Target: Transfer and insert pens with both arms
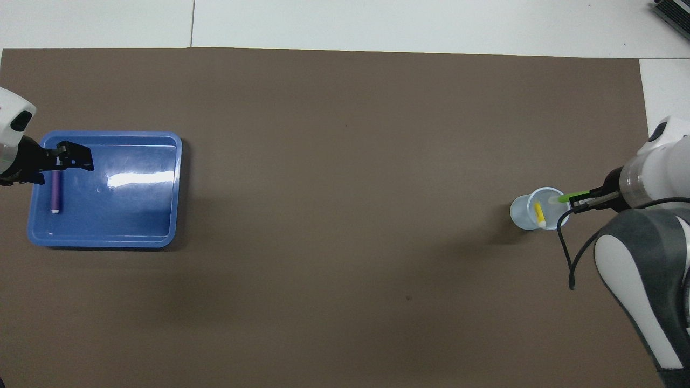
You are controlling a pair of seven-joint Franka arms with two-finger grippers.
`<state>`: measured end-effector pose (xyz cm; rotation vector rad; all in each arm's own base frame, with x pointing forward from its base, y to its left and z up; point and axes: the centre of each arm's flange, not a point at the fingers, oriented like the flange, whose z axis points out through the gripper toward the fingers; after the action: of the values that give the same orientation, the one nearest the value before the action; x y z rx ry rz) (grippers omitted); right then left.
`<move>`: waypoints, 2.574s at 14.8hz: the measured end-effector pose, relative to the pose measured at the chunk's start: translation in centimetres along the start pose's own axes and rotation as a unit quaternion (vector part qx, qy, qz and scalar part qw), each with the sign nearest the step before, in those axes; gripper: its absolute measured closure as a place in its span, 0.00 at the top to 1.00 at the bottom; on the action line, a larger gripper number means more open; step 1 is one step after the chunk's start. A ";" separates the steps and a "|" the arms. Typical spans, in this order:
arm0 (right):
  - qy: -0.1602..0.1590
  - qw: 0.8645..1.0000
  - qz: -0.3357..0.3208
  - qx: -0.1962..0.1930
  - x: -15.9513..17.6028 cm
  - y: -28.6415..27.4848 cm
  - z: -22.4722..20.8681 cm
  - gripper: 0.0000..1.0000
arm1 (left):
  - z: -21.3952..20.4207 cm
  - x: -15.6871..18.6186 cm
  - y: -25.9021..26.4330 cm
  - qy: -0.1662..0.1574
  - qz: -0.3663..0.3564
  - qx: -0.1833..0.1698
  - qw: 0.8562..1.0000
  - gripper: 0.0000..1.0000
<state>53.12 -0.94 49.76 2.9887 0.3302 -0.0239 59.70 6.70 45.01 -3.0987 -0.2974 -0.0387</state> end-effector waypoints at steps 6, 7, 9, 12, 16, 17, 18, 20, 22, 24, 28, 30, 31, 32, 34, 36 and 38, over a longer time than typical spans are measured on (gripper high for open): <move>0.002 1.000 -0.002 0.002 0.1 -0.2 3.3 0.20 | 6.5 1.3 -4.0 -0.001 0.111 0.035 0.993 1.00; 0.001 1.000 -0.003 0.002 0.2 -0.3 3.8 0.20 | 7.7 1.4 -4.0 -0.004 0.125 0.042 0.991 1.00; 0.000 1.000 -0.003 0.003 0.5 -0.3 4.6 0.20 | 10.0 1.7 -4.3 -0.007 0.143 0.047 0.989 1.00; -0.001 1.000 -0.001 0.004 0.9 0.0 6.0 0.20 | 12.2 2.0 -6.0 -0.015 0.181 0.060 0.982 1.00; -0.001 1.000 -0.002 0.005 1.3 0.0 8.1 0.19 | 12.7 2.0 -8.2 -0.014 0.184 0.064 0.981 1.00; -0.002 1.000 -0.001 0.006 1.4 0.0 8.4 0.19 | 12.7 2.0 -8.1 -0.014 0.185 0.064 0.981 1.00; -0.004 1.000 0.003 0.006 1.4 0.0 8.6 0.19 | 12.9 1.9 -8.0 -0.015 0.186 0.064 0.980 1.00; -0.005 1.000 0.023 0.006 1.4 -0.1 8.7 0.19 | 13.2 1.7 -8.0 -0.018 0.187 0.063 0.980 1.00; -0.005 0.999 0.036 0.006 1.4 -0.1 8.7 0.20 | 13.5 1.6 -8.2 -0.017 0.186 0.062 0.981 1.00; -0.006 0.999 0.039 0.006 1.3 -0.1 8.7 0.29 | 14.0 1.3 -8.6 -0.016 0.183 0.061 0.981 1.00; -0.016 0.999 0.036 0.004 1.2 -0.2 8.9 0.70 | 14.7 0.8 -9.6 -0.016 0.170 0.059 0.983 1.00; -0.023 0.999 0.031 -0.002 1.1 -0.3 8.8 0.90 | 14.8 0.7 -9.6 -0.014 0.167 0.059 0.984 1.00; -0.028 0.999 0.030 -0.003 1.1 -0.3 8.6 0.99 | 14.8 0.7 -9.6 -0.012 0.166 0.058 0.984 1.00; -0.034 0.999 0.030 -0.003 1.0 -0.2 8.2 1.00 | 14.9 0.7 -9.6 -0.010 0.164 0.058 0.985 1.00; -0.049 0.998 0.030 -0.003 1.0 -0.3 7.2 1.00 | 14.9 0.7 -9.6 -0.009 0.160 0.058 0.985 1.00; -0.059 0.998 0.028 -0.004 1.1 -0.5 6.0 1.00 | 14.9 0.7 -9.5 -0.008 0.156 0.058 0.986 1.00; -0.068 0.997 0.024 -0.004 1.2 -0.9 4.8 1.00 | 14.9 0.7 -9.4 -0.008 0.154 0.058 0.986 1.00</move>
<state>54.05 -0.47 44.81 2.9661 0.2410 -0.2199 58.90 16.49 30.43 -2.9897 0.1758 0.0093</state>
